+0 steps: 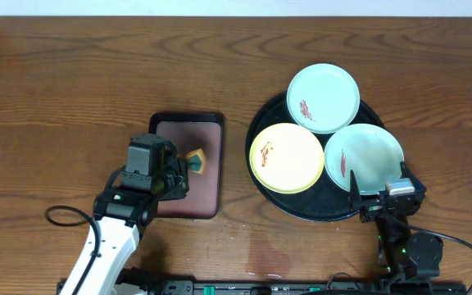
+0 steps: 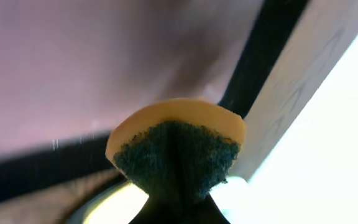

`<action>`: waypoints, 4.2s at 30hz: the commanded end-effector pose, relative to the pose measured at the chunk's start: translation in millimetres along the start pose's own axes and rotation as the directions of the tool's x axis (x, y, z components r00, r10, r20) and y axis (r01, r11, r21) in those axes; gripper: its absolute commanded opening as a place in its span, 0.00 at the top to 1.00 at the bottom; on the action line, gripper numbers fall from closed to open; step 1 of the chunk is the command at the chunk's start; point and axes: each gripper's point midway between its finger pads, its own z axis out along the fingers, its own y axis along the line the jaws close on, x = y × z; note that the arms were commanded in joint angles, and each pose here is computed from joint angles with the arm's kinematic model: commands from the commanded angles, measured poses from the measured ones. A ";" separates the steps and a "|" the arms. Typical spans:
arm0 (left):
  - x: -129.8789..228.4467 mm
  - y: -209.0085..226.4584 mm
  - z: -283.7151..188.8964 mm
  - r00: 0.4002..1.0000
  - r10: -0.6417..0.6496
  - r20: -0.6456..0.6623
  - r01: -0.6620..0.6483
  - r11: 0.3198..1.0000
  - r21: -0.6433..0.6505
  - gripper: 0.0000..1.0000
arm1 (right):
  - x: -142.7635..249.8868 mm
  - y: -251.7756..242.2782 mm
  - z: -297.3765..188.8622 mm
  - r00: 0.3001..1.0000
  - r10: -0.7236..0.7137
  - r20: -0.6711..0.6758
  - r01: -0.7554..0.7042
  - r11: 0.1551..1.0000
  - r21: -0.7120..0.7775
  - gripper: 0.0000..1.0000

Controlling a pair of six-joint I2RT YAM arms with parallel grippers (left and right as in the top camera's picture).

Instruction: Clean dirty plates on tray and stack at the side

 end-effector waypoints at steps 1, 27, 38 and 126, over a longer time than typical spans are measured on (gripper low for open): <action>25.2 -5.5 -5.1 0.975 -0.184 -0.127 0.181 0.983 -0.032 0.93 | 0.8 2.2 0.0 1.000 -0.007 -0.002 0.007 1.000 -0.008 0.01; 23.0 -82.3 -23.5 0.950 -0.160 -0.267 0.224 0.948 0.227 0.92 | 0.9 2.2 0.1 1.000 -0.007 -0.002 0.007 1.000 -0.008 0.01; 10.7 -70.3 -6.4 0.955 -0.205 -0.213 0.242 0.956 0.168 0.92 | 0.7 2.1 0.0 1.000 -0.007 -0.002 0.007 1.000 -0.008 0.01; 30.1 -130.8 -80.7 0.233 0.932 0.278 -0.953 0.162 0.256 0.93 | 0.7 2.2 0.0 1.000 -0.007 -0.002 0.007 1.000 -0.008 0.01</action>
